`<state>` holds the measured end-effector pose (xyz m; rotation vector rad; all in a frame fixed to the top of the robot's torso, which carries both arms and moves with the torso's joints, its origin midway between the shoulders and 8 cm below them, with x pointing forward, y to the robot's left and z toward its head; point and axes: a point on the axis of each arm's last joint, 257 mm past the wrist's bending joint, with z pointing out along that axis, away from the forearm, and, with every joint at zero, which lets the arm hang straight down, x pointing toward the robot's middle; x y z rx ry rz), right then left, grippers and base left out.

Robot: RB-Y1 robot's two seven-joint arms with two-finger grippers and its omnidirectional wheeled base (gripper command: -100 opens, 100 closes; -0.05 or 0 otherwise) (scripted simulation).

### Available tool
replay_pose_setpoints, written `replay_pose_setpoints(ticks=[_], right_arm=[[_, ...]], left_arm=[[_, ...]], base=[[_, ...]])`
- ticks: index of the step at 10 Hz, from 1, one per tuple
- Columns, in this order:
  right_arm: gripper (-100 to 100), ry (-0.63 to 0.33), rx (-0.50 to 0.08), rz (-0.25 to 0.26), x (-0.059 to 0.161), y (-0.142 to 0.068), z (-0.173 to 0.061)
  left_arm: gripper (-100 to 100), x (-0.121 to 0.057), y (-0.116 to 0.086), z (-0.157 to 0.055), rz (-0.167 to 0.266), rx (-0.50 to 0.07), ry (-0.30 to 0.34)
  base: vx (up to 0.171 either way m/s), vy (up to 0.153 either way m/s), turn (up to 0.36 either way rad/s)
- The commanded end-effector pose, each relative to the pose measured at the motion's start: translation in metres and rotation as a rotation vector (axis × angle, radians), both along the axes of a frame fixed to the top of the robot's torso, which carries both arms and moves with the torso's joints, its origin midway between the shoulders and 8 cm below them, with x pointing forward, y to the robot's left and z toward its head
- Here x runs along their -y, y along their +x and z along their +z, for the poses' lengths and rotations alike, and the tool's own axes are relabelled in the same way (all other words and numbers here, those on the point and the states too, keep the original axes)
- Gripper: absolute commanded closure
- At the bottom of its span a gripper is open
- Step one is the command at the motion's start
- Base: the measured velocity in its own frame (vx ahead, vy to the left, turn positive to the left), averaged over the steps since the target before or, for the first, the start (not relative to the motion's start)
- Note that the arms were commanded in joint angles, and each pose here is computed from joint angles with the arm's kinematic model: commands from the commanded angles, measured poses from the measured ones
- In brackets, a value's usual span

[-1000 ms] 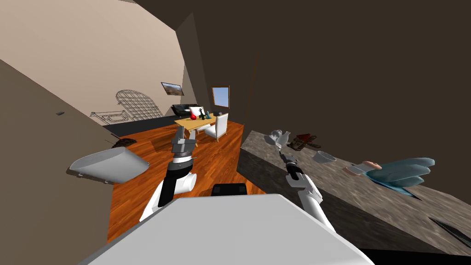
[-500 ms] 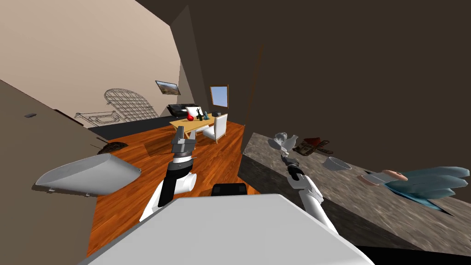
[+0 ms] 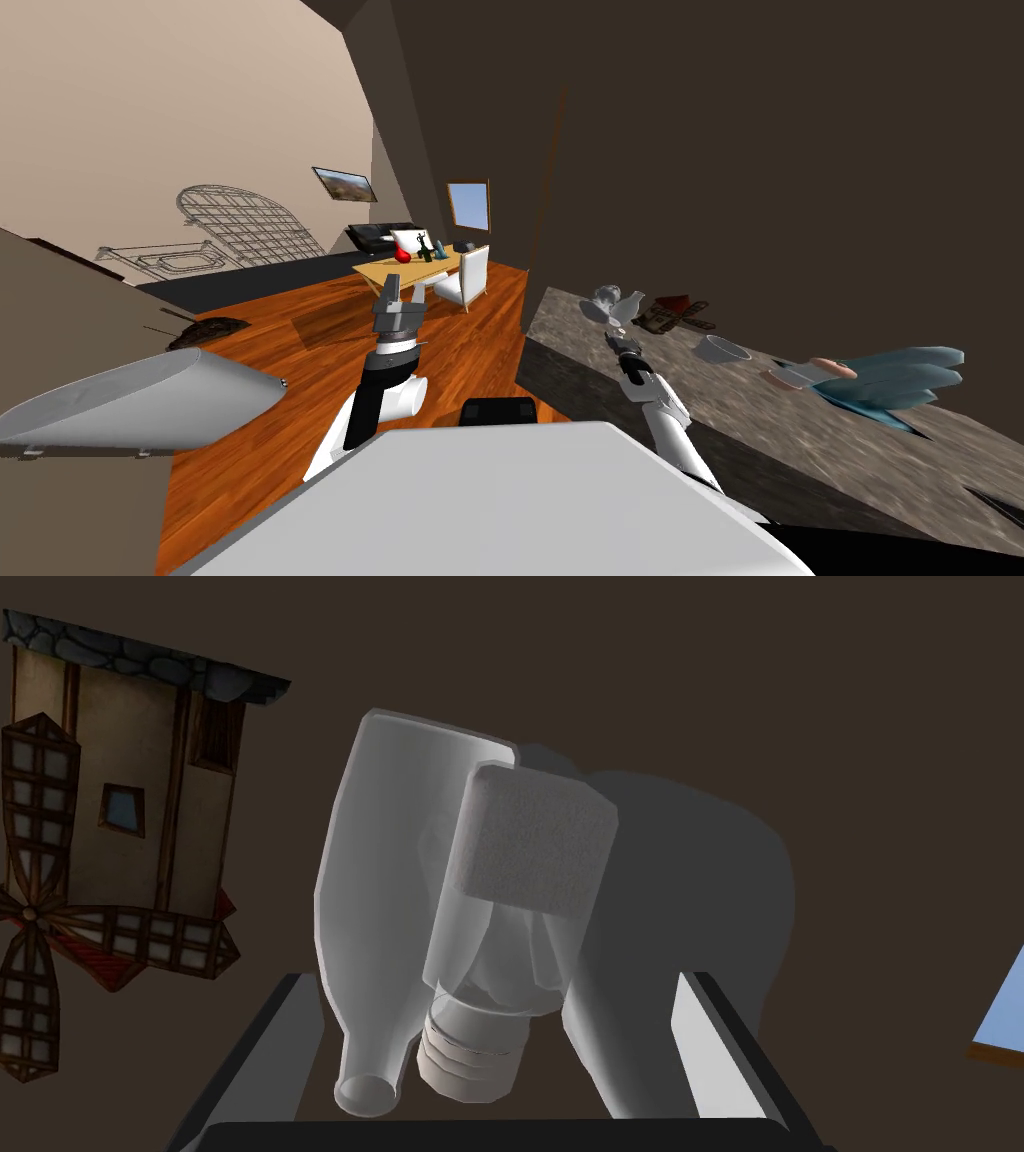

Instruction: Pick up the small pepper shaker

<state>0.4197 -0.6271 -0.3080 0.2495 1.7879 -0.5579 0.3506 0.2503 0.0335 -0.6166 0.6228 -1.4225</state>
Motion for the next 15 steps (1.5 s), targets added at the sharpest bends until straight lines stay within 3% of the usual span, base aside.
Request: replay_pose_setpoints(ticks=[1, 2, 3, 4, 5, 6, 8, 9, 10, 12, 13, 15], right_arm=[[-100, 0.008, -0.012, 0.014, -0.003, 0.007, -0.006], [-100, -0.002, 0.008, 0.057, -0.013, 0.029, 0.003], [-100, 0.010, -0.011, 0.047, -0.010, 0.025, -0.008], [-100, -0.002, 0.009, 0.089, -0.020, 0.045, 0.003], [-100, 0.012, -0.010, 0.079, -0.018, 0.042, -0.008], [-100, -0.002, 0.011, 0.119, -0.027, 0.061, 0.003], [-100, 0.015, -0.013, 0.106, -0.025, 0.056, -0.011], [-100, 0.002, 0.008, 0.144, -0.034, 0.076, 0.001], [-100, 0.013, -0.012, 0.134, -0.031, 0.071, -0.010], [-100, -0.012, 0.011, 0.197, -0.045, 0.100, 0.006], [-100, -0.008, 0.017, 0.198, -0.047, 0.105, 0.009], [-100, 0.004, -0.005, 0.187, -0.044, 0.099, -0.003]], left_arm=[[0, 0.000, 0.000, 0.000, 0.000, 0.000, 0.000], [0, 0.000, 0.000, 0.000, 0.000, 0.000, 0.000], [0, 0.000, 0.000, 0.000, 0.000, 0.000, 0.000], [0, 0.000, 0.000, 0.000, 0.000, 0.000, 0.000], [0, 0.000, 0.000, 0.000, 0.000, 0.000, 0.000], [0, 0.000, 0.000, 0.000, 0.000, 0.000, 0.000], [0, 0.000, 0.000, 0.000, 0.000, 0.000, 0.000], [0, 0.000, 0.000, 0.000, 0.000, 0.000, 0.000], [0, 0.000, 0.000, 0.000, 0.000, 0.000, 0.000], [0, 0.000, 0.000, 0.000, 0.000, 0.000, 0.000], [0, 0.000, 0.000, 0.000, 0.000, 0.000, 0.000], [0, 0.000, 0.000, 0.000, 0.000, 0.000, 0.000]], base=[[0.023, 0.031, -0.098], [0.030, 0.025, -0.164], [0.023, 0.022, -0.106], [0.025, 0.017, -0.180], [0.023, 0.021, -0.109], [0.023, 0.027, -0.187], [0.014, 0.024, -0.046], [0.018, 0.014, -0.160], [0.019, 0.022, -0.098], [0.035, 0.039, -0.243], [0.027, 0.037, -0.109], [0.002, 0.007, 0.011]])
